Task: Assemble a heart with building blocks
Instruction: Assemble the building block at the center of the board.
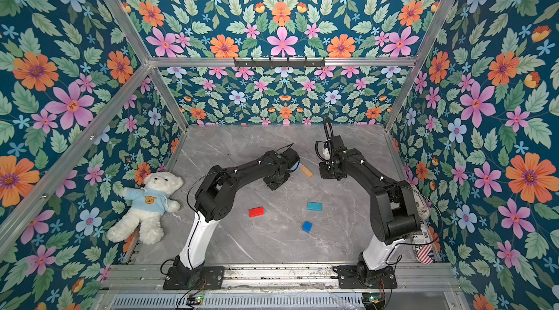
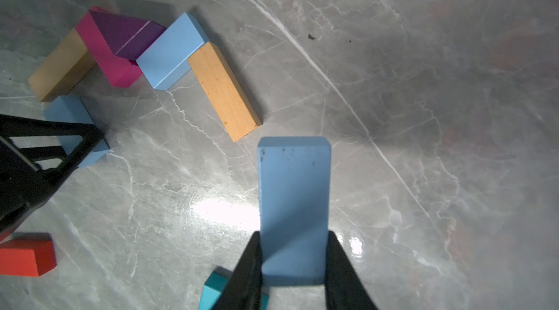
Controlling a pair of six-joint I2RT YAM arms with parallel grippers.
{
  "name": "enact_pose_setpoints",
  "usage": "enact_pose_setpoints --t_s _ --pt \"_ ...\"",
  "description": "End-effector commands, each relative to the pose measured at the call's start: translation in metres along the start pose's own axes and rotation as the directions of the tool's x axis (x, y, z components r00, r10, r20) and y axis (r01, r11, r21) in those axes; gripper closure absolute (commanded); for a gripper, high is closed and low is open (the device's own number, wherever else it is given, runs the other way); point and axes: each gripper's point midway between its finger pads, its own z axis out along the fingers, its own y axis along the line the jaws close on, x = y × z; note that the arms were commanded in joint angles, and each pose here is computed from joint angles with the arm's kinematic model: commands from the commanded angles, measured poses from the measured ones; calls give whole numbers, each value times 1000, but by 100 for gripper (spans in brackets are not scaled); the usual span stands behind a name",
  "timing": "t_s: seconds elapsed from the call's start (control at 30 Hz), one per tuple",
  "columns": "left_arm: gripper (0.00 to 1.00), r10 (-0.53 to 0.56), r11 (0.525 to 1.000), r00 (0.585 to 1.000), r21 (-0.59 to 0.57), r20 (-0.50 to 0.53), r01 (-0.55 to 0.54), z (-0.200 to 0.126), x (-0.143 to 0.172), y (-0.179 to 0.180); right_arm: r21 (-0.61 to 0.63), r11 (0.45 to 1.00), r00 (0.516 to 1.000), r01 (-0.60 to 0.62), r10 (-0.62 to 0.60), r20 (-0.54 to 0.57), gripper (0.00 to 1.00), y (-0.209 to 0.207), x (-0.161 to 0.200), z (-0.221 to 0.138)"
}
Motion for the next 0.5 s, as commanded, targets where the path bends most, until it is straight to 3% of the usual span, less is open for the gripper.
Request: enact_pose_setpoints --t_s 0.0,0.47 --pt "64 17 999 1000 -31 0 -17 8 0 6 -11 1000 1000 10 -10 5 100 2 0 -2" --pt "69 18 1000 1000 -24 8 -18 8 -4 4 -15 1000 1000 12 -12 -4 100 3 1 1"
